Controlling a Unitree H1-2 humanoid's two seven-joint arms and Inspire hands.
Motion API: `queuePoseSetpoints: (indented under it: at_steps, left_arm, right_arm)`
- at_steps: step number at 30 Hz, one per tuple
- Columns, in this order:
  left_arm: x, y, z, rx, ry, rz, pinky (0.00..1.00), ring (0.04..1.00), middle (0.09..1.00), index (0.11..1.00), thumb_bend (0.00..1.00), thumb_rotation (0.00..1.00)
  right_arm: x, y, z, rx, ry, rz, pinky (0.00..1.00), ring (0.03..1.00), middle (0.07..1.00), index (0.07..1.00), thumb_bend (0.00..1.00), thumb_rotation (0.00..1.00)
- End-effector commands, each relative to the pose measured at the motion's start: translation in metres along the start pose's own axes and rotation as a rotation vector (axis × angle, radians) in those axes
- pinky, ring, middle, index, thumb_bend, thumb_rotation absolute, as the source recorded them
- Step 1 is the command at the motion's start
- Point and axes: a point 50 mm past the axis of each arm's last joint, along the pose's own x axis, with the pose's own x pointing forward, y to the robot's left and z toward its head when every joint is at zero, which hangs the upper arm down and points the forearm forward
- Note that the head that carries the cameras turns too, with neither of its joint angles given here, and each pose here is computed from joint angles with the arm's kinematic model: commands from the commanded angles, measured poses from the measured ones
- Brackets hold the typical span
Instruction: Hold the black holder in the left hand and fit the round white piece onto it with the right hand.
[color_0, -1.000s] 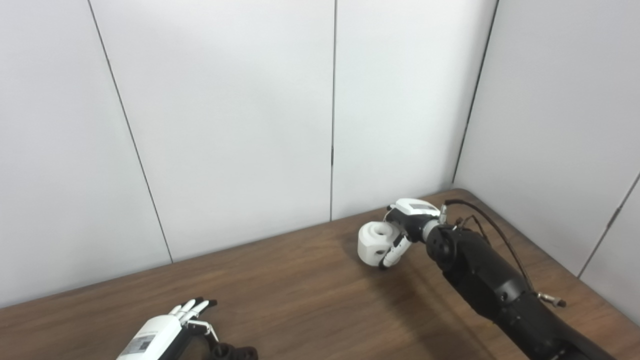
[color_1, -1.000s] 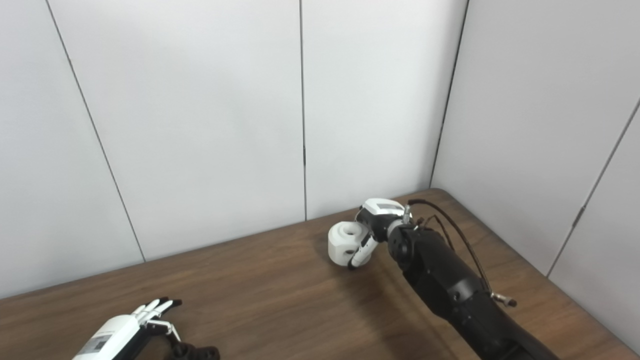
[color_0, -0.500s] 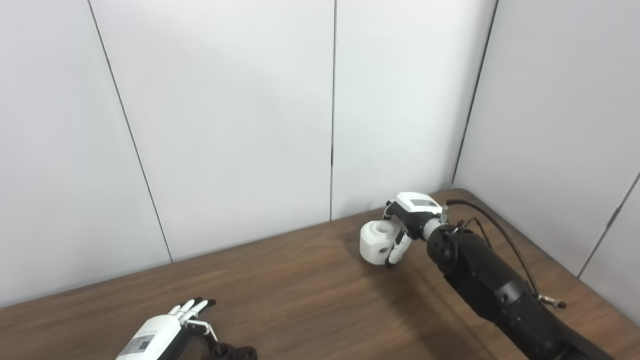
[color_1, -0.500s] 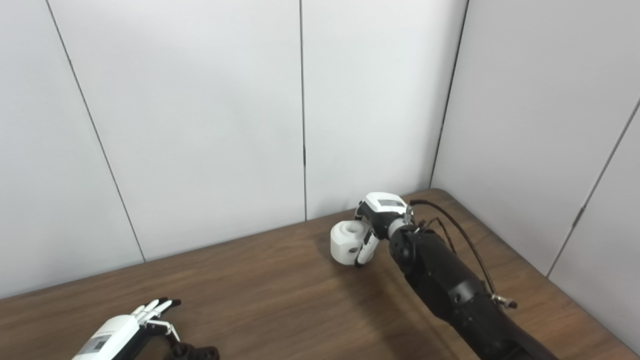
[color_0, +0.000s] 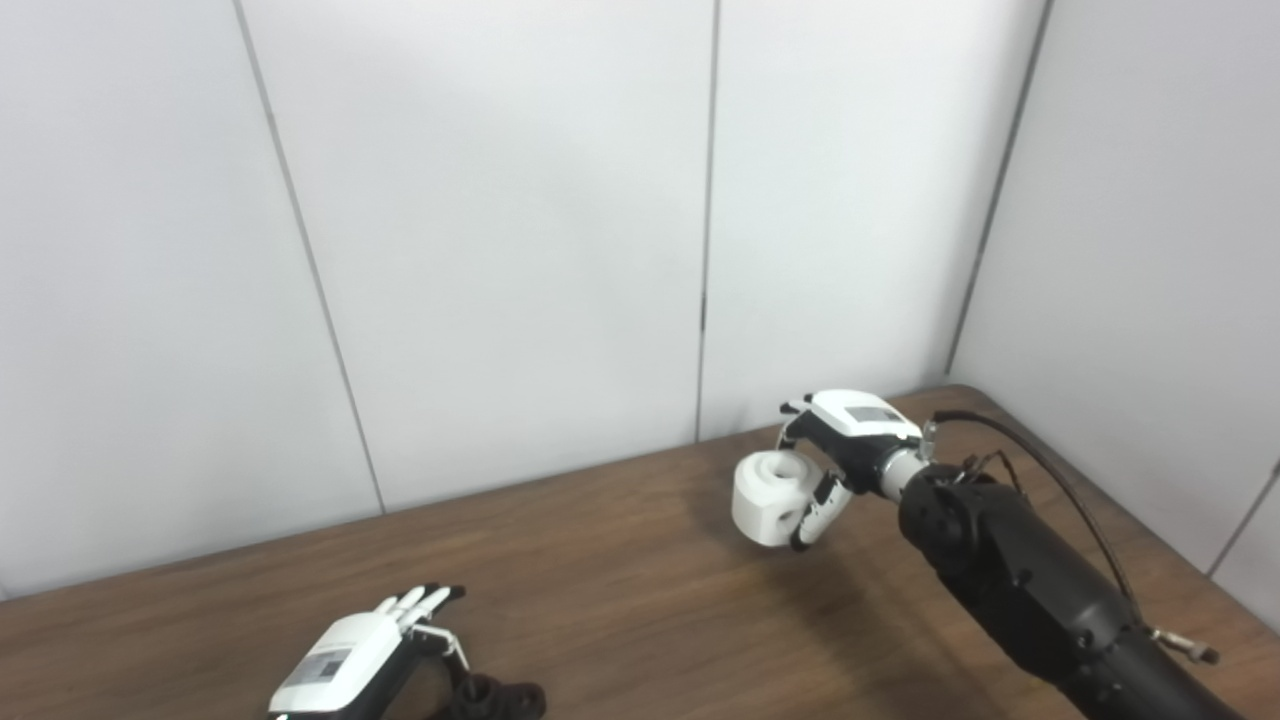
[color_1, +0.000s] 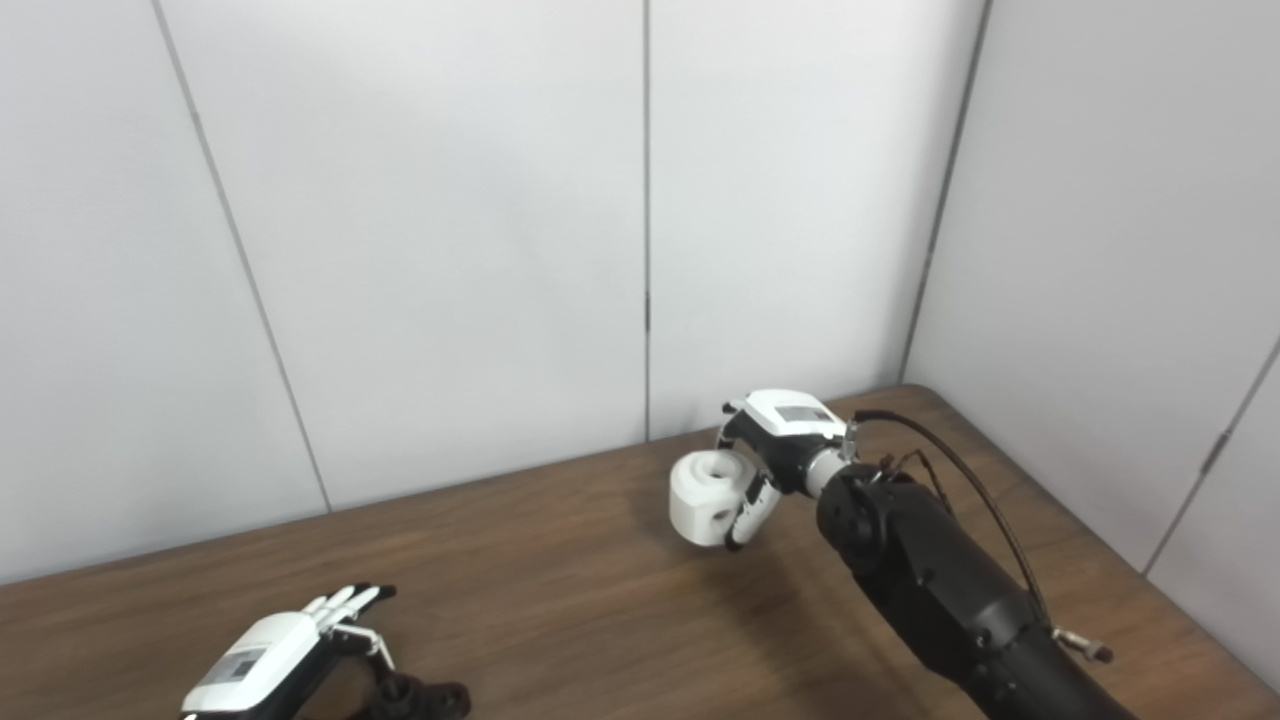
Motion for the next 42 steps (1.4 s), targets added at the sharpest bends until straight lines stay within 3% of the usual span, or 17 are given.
queuePoseSetpoints:
  at_steps: [1, 11, 27, 33, 42]
  left_arm:
    - [0.007, 0.009, 0.002, 0.044, -0.006, 0.029, 1.0, 1.0, 0.961, 0.482, 0.52, 0.05]
    - [0.011, 0.008, 0.005, 0.036, -0.004, 0.03, 1.0, 1.0, 0.968, 0.481, 0.52, 0.05]
    - [0.022, 0.011, 0.021, 0.022, -0.026, 0.05, 1.0, 1.0, 0.968, 0.481, 0.52, 0.05]
    - [0.025, 0.013, 0.031, 0.026, -0.008, 0.037, 1.0, 1.0, 0.972, 0.481, 0.52, 0.05]
    - [0.027, 0.013, 0.041, 0.023, 0.008, 0.029, 1.0, 1.0, 0.977, 0.481, 0.52, 0.05]
  right_arm:
    - [-0.003, -0.03, 0.006, -0.034, -0.032, -0.078, 0.85, 1.0, 0.958, 0.483, 0.51, 0.14]
    - [-0.024, -0.031, 0.046, -0.014, -0.187, -0.091, 0.86, 1.0, 0.954, 0.483, 0.51, 0.14]
    - [-0.067, -0.023, 0.141, 0.045, -0.466, -0.079, 0.86, 1.0, 0.982, 0.482, 0.51, 0.14]
    - [-0.072, -0.009, 0.164, 0.084, -0.504, -0.055, 0.83, 1.0, 0.982, 0.484, 0.51, 0.14]
    - [-0.078, 0.009, 0.182, 0.123, -0.489, -0.036, 0.85, 1.0, 0.986, 0.483, 0.51, 0.14]
